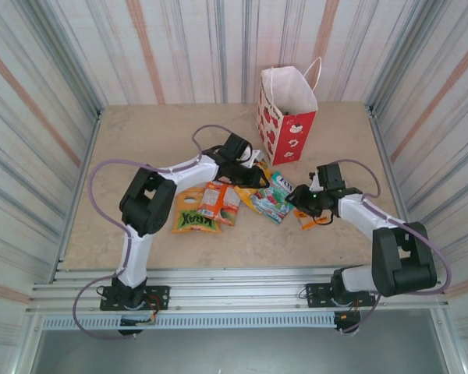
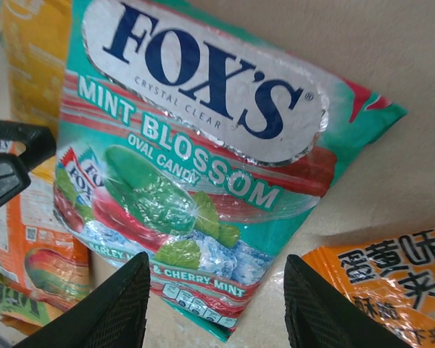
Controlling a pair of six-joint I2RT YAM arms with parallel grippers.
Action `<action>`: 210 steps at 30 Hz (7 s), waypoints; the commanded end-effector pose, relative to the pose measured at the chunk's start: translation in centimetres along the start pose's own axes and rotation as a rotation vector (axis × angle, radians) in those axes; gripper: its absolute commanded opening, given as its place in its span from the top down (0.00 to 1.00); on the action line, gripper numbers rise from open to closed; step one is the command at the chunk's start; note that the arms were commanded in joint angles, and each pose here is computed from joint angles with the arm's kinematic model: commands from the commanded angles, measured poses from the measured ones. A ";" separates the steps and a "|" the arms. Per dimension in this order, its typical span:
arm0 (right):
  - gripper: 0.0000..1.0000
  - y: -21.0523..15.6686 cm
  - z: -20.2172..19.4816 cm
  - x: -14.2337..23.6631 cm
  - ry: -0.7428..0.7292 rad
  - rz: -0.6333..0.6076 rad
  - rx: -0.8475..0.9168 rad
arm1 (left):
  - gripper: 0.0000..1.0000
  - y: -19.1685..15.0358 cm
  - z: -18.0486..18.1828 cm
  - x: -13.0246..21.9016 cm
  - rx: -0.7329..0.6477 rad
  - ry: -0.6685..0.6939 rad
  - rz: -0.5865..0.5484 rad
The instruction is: Place the snacks into the paper bag
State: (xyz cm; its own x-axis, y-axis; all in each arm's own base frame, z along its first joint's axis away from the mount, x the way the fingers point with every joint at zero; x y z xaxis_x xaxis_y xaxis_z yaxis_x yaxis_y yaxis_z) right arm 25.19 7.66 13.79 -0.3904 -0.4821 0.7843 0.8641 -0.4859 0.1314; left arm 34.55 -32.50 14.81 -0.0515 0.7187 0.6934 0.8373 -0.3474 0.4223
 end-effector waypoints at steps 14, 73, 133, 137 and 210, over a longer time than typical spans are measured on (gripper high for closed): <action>0.58 0.0 -1.5 -2.9 -0.045 0.056 0.019 | 0.61 -0.5 -1.1 -2.9 -0.047 -0.053 0.092; 0.19 0.0 7.2 15.8 0.789 -0.562 0.744 | 1.00 3.9 -13.4 17.2 -0.687 -0.603 -0.726; 1.00 2.0 10.4 18.6 0.577 -0.788 0.728 | 0.01 4.0 -9.7 16.0 -0.488 -0.118 -0.635; 1.00 3.3 11.8 19.3 0.558 -0.841 0.737 | 0.01 4.0 -9.2 16.3 -0.478 -0.059 -0.630; 0.41 -2.8 7.9 8.2 0.234 -0.398 0.431 | 0.03 -6.4 -6.0 13.6 -0.171 0.050 -0.474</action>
State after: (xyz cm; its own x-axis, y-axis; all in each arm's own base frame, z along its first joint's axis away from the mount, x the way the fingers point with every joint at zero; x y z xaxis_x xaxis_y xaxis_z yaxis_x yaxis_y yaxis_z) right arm 23.04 10.13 24.76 -0.7414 -0.4556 0.4927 0.6547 -0.3298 0.6801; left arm 25.68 -24.74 23.33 -0.3685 0.7785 0.5082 0.6296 -0.1932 0.7525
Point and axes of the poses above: each hand's point on the last joint's axis, 136 mm out from that joint toward the fingers, its own x axis back along the fingers, its own z axis along the line the jaws close on, y = z × x, the point moved 10 cm from there along x, back along the fingers, and after that the axes turned 7 degrees about -x, right-handed, at the moved point
